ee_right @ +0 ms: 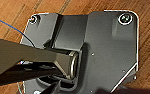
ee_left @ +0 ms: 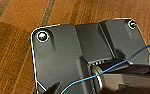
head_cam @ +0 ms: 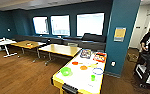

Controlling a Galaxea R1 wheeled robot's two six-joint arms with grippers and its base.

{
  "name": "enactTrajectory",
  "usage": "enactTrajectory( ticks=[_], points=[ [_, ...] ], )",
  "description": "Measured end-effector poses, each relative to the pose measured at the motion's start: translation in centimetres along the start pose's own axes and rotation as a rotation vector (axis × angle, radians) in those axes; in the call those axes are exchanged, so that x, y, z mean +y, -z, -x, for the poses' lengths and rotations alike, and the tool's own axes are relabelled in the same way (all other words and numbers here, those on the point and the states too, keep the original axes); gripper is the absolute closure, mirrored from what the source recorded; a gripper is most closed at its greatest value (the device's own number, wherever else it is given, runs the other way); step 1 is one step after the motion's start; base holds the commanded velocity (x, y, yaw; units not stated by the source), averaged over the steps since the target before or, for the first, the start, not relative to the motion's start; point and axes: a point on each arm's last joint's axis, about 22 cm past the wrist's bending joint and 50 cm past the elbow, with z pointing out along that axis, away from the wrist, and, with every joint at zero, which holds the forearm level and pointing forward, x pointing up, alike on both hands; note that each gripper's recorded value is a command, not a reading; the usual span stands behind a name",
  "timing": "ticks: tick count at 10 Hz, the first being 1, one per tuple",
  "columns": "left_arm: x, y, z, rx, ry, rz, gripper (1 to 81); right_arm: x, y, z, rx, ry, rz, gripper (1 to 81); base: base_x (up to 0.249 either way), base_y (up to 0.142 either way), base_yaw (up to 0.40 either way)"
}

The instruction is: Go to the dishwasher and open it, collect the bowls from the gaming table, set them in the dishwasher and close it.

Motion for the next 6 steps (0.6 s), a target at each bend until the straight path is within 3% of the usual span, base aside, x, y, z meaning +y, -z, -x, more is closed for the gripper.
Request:
enactTrajectory(
  ticks=[6],
  points=[
    [0.05, 0.0, 0.04, 0.0, 0.0, 0.001, 1.0, -0.01, 0.0, 0.05, 0.0, 0.0, 0.001, 1.0, 0.097, 0.101, 0.0]
  ],
)
